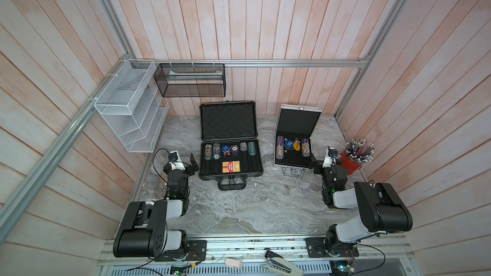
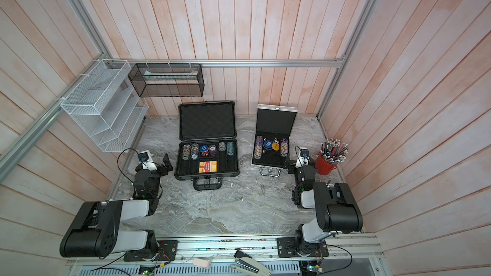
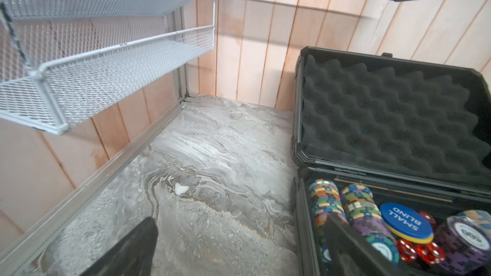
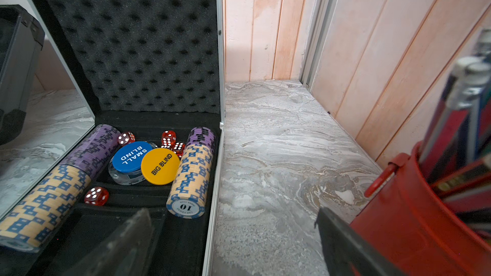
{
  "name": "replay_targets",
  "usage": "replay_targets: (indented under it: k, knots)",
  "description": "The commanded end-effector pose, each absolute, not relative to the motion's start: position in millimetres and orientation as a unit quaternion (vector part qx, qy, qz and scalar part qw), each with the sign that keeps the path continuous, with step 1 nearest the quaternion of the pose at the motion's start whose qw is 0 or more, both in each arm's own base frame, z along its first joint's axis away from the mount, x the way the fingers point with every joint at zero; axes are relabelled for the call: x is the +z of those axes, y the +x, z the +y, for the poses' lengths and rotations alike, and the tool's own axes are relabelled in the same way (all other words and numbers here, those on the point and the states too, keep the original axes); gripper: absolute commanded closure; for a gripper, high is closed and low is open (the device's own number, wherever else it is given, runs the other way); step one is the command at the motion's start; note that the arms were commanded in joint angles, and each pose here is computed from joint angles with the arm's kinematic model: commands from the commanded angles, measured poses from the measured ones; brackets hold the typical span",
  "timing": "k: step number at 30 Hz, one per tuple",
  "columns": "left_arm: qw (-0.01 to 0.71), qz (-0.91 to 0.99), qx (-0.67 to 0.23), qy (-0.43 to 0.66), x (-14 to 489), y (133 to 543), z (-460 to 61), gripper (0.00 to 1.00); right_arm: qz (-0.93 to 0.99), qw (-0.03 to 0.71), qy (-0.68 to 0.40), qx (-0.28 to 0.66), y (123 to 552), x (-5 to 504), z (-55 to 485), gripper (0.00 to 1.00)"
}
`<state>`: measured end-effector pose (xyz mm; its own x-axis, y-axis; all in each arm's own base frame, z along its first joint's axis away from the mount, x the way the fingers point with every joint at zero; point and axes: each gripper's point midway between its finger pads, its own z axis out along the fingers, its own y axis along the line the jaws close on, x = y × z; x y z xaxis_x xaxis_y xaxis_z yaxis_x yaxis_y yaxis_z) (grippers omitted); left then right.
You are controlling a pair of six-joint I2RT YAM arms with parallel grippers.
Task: Open the poker set cases
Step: Reset both arms
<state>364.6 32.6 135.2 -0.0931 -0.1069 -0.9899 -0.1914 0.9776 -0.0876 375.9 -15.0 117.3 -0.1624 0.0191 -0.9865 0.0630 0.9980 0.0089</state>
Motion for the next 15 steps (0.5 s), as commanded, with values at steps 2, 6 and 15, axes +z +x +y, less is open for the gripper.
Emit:
replay_targets:
  k: [2,6,15]
  knots:
    - [0.665,0.745,0.018,-0.051,130.2,376.2,19.3,0.00,0.757,0.653,0.026,-0.014,378.1,123.9,-14.9,0.02]
    - [0.661,0.748,0.023,-0.053,128.9,385.2,20.9,0.00,0.757,0.652,0.026,-0.014,378.1,123.8,-15.0,0.01]
    - [0.656,0.752,0.025,-0.053,128.4,386.7,21.1,0.00,0.758,0.652,0.026,-0.014,378.1,123.5,-15.3,0.02]
